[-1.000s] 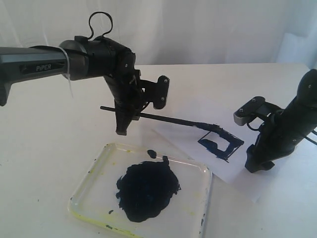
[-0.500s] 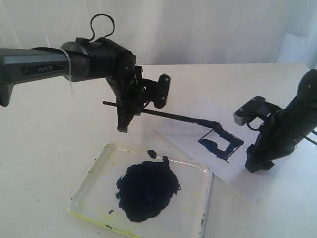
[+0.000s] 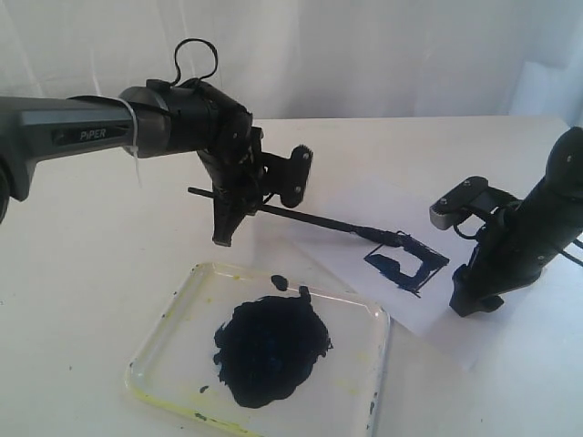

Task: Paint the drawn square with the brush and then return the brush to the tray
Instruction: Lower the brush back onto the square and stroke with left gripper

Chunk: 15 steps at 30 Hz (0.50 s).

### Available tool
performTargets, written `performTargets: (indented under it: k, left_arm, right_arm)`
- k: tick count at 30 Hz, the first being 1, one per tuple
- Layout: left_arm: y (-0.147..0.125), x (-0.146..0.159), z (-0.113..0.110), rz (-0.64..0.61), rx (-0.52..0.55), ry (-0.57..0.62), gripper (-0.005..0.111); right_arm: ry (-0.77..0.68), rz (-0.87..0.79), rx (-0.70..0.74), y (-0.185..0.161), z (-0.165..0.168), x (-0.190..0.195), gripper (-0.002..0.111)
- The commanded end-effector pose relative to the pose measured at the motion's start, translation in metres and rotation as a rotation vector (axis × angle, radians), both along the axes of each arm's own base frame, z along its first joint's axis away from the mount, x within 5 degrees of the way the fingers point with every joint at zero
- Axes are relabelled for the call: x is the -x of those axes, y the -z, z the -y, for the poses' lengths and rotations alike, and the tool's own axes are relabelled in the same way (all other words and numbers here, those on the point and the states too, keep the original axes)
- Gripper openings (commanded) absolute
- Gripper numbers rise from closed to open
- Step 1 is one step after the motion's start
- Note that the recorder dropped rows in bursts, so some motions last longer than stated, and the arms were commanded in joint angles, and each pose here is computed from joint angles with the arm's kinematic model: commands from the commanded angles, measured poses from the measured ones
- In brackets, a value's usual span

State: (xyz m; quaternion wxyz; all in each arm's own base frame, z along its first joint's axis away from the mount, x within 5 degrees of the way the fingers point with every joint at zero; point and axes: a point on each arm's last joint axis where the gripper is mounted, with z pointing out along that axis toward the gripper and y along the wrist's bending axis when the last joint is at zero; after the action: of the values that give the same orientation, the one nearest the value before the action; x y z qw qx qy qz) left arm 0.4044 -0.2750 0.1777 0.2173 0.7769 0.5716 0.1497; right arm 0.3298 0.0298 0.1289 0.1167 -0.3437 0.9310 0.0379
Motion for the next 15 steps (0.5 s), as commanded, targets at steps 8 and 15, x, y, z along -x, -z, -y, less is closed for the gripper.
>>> performTargets:
  k: [8,15]
  left_arm:
    - [-0.0009,0.0008,-0.0060,0.005,-0.112,0.065,0.000]
    - [-0.0008,0.0009,-0.0062,0.012,-0.144,0.120,0.000]
  right_arm:
    - [-0.012,-0.006,0.020,0.0081,0.0021,-0.0001,0.066]
    - [-0.007,0.007,0.021,0.0079,0.0023,-0.0013,0.066]
